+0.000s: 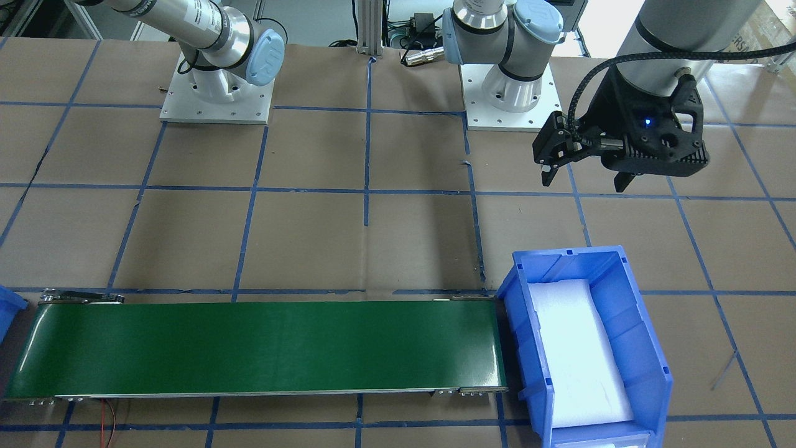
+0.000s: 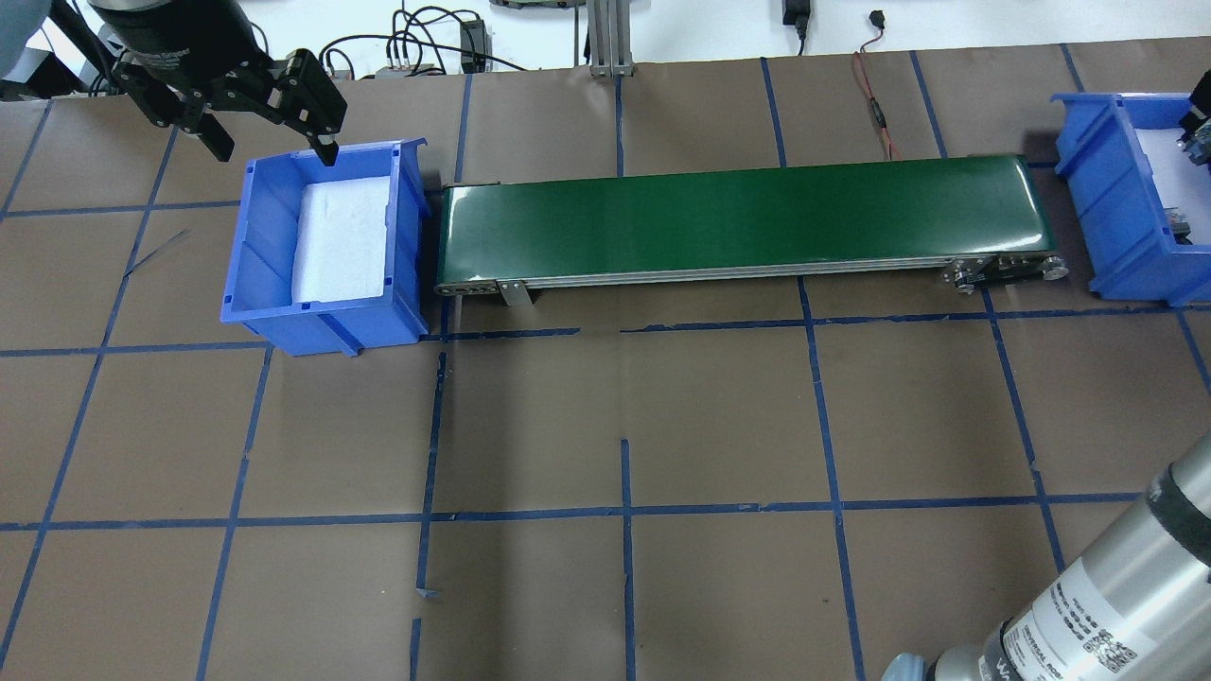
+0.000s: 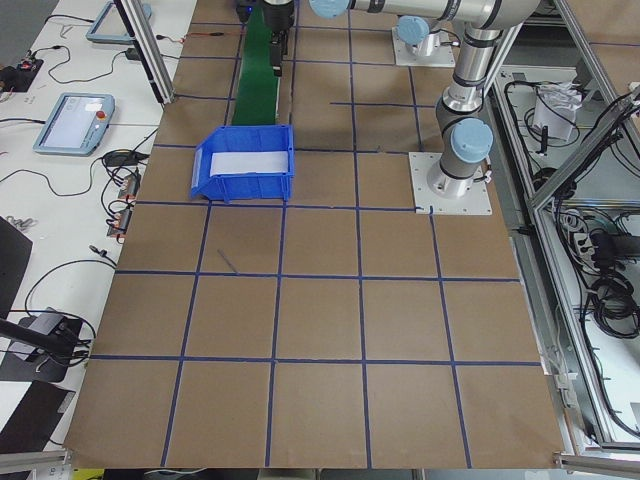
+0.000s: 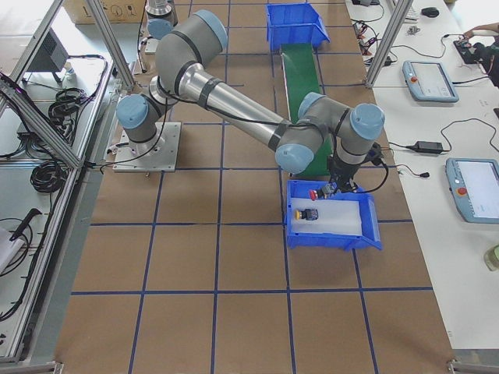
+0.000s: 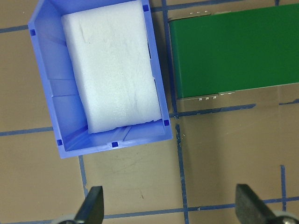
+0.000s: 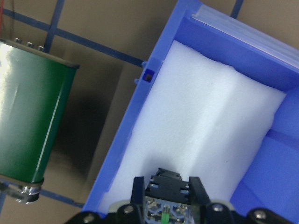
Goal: Transport two buttons from left to right
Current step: 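Carry the red button into the blue bin and lower it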
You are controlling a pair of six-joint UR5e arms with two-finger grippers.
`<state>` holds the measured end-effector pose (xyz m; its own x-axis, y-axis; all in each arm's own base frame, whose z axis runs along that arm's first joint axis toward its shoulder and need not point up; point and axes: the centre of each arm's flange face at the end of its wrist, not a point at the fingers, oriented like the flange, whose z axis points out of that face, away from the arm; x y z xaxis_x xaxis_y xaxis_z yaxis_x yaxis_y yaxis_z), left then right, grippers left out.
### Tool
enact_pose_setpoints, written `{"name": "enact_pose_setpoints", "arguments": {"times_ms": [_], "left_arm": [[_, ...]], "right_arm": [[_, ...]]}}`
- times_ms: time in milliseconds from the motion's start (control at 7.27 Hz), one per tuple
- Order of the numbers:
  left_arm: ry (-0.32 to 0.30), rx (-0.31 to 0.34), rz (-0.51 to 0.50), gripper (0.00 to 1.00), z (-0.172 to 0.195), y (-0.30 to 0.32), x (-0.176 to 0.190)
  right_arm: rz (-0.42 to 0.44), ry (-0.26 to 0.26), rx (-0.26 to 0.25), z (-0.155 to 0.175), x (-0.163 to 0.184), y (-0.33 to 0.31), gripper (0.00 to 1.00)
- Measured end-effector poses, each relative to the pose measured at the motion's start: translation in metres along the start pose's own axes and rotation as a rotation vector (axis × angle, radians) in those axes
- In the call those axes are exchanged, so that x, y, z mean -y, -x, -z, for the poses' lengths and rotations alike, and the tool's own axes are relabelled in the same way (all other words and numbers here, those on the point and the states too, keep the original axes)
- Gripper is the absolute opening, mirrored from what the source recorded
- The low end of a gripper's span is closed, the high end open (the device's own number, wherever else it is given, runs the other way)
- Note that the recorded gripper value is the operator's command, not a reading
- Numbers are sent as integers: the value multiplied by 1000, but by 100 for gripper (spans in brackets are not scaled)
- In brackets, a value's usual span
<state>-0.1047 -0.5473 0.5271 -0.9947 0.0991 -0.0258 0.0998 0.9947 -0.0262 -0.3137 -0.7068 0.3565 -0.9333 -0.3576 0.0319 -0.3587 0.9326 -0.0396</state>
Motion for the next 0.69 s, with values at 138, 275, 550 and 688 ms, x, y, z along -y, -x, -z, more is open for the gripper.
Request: {"name": "enact_pose_setpoints", "arguments": {"times_ms": [138, 275, 550, 688], "left_arm": [[1, 0, 0, 100, 0, 0, 0], [3, 0, 0, 100, -1, 0, -1], [8, -2, 0, 100, -3, 0, -1], [9, -3, 2, 100, -3, 0, -1]], "right_arm": [[-2, -10, -13, -8, 7, -18, 8], [-2, -17, -20, -18, 14, -31, 8], [-5, -17, -14, -48, 24, -44, 8], [-6, -14, -6, -67, 28, -48, 8]]}}
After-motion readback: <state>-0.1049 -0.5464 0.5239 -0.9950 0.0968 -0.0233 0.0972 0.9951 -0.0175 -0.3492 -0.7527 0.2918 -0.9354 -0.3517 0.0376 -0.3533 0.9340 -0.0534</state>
